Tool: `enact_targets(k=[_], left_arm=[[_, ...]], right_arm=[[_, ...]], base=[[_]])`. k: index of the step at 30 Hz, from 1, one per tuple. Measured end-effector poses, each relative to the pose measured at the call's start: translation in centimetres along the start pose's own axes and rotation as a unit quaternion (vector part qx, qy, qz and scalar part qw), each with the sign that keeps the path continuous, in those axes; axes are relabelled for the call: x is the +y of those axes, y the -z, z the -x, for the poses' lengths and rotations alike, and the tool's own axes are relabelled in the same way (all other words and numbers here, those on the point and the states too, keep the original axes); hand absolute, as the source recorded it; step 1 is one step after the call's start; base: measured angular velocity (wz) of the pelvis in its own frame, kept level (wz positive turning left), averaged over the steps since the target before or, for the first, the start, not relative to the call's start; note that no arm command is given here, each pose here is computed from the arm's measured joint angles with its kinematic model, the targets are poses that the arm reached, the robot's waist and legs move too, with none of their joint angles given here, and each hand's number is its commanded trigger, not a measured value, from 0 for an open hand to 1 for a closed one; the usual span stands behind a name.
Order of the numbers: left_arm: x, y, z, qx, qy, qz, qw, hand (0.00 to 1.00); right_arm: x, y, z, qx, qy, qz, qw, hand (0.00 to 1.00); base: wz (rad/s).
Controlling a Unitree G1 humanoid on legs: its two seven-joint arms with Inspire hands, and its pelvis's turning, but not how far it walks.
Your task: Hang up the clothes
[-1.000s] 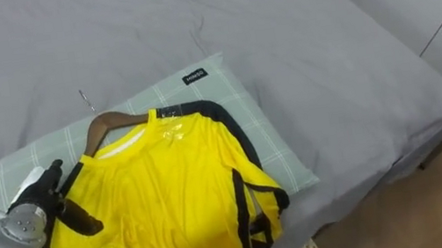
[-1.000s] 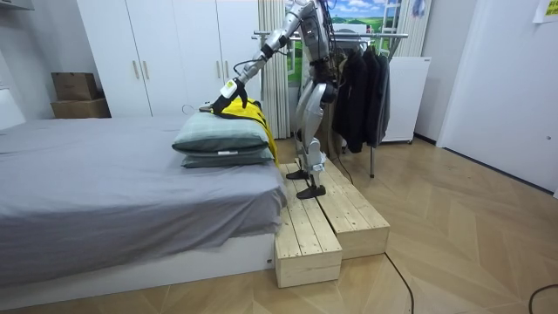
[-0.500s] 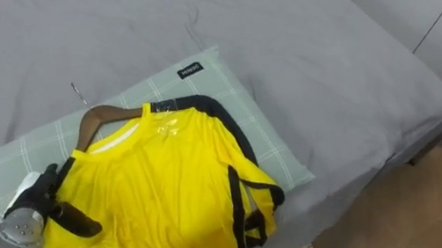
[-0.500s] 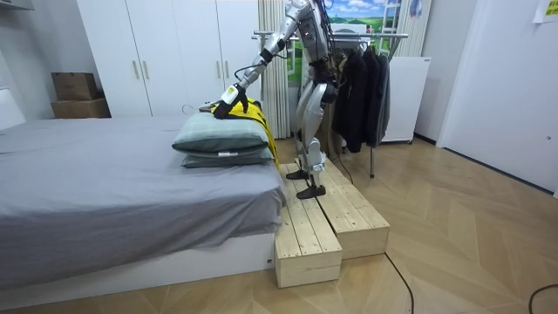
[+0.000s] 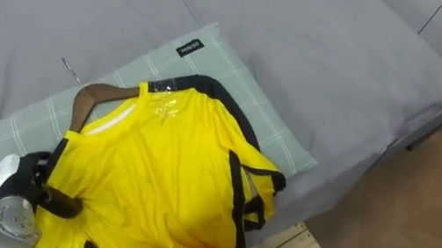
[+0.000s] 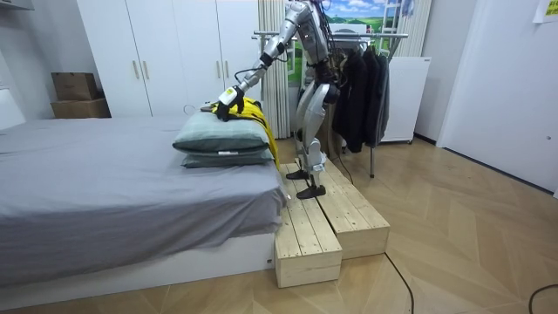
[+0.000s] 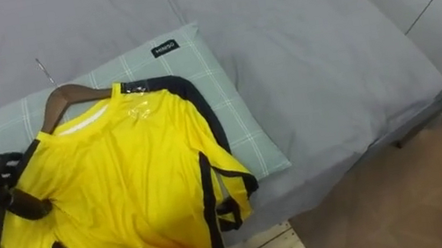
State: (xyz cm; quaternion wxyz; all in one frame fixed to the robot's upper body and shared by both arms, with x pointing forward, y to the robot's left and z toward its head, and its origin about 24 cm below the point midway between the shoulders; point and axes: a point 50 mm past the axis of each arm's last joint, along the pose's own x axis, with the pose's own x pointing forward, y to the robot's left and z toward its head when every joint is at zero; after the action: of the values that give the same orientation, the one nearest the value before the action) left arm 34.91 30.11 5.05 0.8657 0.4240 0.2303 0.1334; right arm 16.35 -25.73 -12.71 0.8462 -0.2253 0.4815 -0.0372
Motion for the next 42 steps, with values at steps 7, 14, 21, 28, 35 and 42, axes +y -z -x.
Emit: enact_targets(k=[7,14,21,28,35,42], left_arm=[[-0.3,-0.1,0.0,0.0,0.004,-0.007,1.0,1.0],[-0.5,-0.4,0.1,-0.007,0.007,-0.011,1.0,1.0],[-0.5,-0.5,0.1,-0.008,0.007,-0.014,1.0,1.0],[-0.5,-0.5,0.1,-0.009,0.007,-0.014,1.0,1.0],[-0.5,-0.5,0.1,-0.009,0.007,-0.015,1.0,1.0],[-0.8,-1.3,0.1,-0.025,0.009,-0.014,1.0,1.0]], right_arm=[[0.1,-0.5,0.0,-0.011,0.0,0.001,1.0,0.0],[-0.1,-0.5,0.0,-0.014,0.014,0.001,1.0,0.0],[-0.1,-0.3,0.0,-0.011,0.015,0.005,1.0,0.0],[-0.1,-0.3,0.0,-0.01,0.015,0.008,1.0,0.0],[-0.2,0.1,0.0,-0.003,0.016,0.013,1.0,0.0],[-0.1,0.4,0.0,0.001,0.016,0.012,1.0,0.0]], base=[[0.04],[0.03],[0.0],[0.0],[0.0],[0.01]])
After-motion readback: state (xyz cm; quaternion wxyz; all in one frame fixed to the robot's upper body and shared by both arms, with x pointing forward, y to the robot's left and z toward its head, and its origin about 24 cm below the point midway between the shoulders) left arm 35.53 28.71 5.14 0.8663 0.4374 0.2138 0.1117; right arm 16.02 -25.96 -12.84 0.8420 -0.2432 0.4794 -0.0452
